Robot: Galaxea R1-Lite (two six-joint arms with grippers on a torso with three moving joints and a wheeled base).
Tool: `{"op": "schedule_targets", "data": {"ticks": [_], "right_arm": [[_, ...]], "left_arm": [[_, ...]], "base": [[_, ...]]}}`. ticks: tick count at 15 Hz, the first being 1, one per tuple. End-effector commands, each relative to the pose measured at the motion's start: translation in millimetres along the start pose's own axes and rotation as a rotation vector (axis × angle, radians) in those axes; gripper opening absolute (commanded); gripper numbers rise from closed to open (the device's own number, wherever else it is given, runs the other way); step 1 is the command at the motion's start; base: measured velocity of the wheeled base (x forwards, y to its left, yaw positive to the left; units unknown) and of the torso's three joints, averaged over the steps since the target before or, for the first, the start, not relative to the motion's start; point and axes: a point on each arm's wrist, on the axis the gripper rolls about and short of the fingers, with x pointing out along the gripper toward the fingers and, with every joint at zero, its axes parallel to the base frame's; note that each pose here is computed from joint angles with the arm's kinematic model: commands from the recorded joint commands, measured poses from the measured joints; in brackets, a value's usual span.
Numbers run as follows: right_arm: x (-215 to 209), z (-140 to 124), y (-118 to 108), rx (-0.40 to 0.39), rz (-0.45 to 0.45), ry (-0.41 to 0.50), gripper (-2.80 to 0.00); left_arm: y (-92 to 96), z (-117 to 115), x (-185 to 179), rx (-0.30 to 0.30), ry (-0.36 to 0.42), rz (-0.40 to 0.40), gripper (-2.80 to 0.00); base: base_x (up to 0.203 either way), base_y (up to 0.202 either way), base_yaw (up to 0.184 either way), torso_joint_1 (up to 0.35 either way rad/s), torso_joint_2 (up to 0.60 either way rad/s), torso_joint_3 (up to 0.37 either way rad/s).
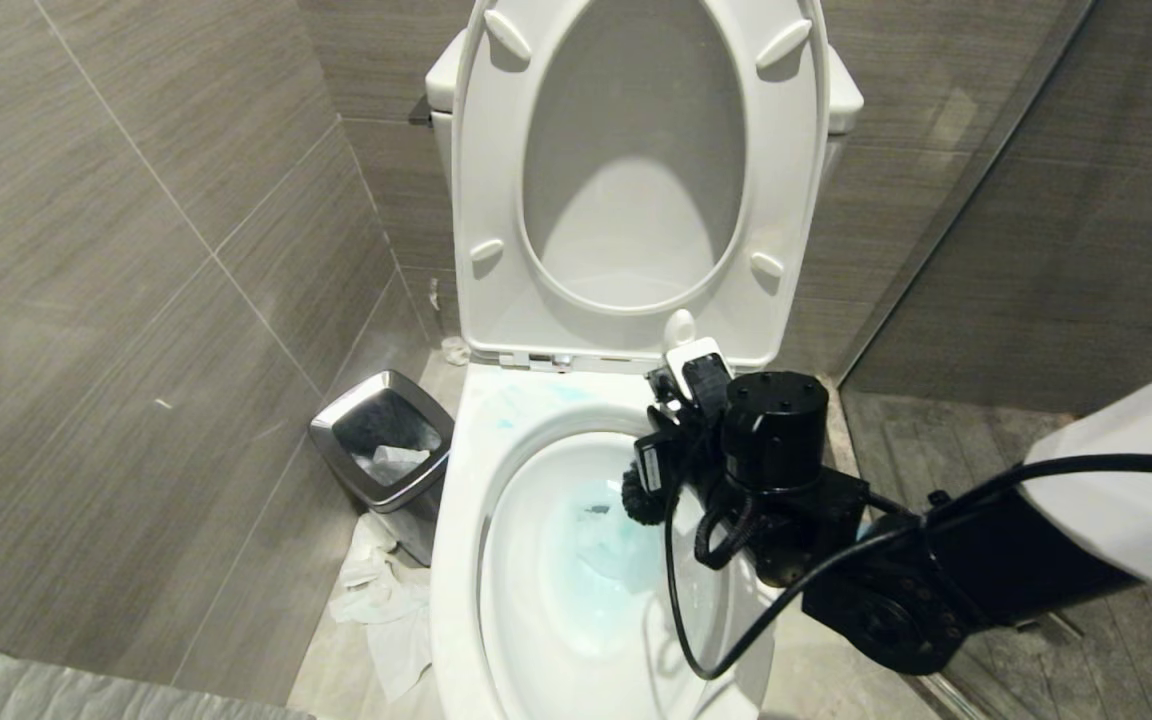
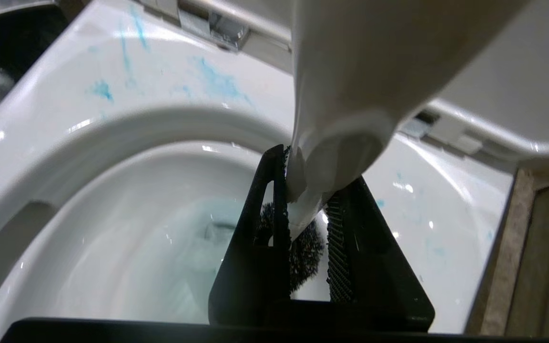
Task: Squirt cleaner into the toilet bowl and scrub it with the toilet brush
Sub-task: Scrub the toilet bowl
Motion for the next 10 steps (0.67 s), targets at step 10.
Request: {"op": "schedule_targets", "data": {"ticks": [10], "right_arm": [[1.1, -2.4, 91.5, -0.065, 0.155, -0.019, -2.80]], "left_arm": [[0.0, -2.1, 0.6, 0.000, 0.007, 0.001, -2.80]], "base": [[0.000, 0.000, 0.000, 0.000, 0.00, 0.000]]}}
